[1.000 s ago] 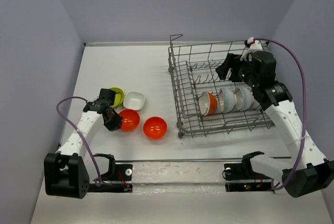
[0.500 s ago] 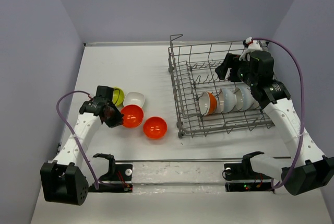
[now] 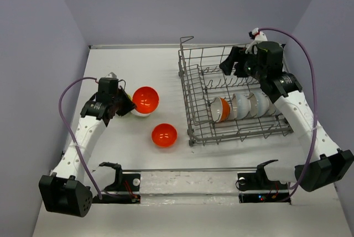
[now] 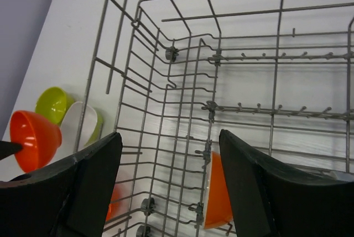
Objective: Load the bowls into the dish rack
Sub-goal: Pass from the left arm to the right
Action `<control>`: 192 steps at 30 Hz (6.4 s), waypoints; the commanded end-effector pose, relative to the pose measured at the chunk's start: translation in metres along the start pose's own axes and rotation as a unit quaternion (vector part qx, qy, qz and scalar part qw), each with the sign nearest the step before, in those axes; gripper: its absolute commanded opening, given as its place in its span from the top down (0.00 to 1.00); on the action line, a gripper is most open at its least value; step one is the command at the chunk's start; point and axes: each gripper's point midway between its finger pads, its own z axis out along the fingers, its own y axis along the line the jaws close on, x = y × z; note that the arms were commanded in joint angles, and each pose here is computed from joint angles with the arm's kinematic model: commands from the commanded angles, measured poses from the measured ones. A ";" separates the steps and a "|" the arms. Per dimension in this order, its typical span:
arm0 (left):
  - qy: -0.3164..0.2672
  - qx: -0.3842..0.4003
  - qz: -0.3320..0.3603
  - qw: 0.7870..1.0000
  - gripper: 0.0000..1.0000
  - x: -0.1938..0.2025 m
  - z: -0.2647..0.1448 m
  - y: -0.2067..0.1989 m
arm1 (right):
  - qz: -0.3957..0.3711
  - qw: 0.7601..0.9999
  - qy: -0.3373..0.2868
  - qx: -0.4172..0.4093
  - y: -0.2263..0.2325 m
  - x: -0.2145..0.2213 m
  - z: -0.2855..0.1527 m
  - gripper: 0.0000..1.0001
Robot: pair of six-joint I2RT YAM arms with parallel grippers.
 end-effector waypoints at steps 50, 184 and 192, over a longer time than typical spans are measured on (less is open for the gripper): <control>-0.137 0.145 0.092 0.976 1.00 -0.088 -0.047 -0.159 | -0.181 0.981 -0.019 0.067 0.192 0.005 0.074 0.37; -0.159 0.274 0.108 0.943 0.37 -0.077 -0.122 -0.207 | -0.219 0.961 -0.087 0.147 0.159 -0.026 0.041 0.99; -0.237 0.289 0.106 0.921 0.36 -0.092 -0.159 -0.193 | -0.227 0.913 -0.148 0.305 0.077 -0.091 0.007 0.99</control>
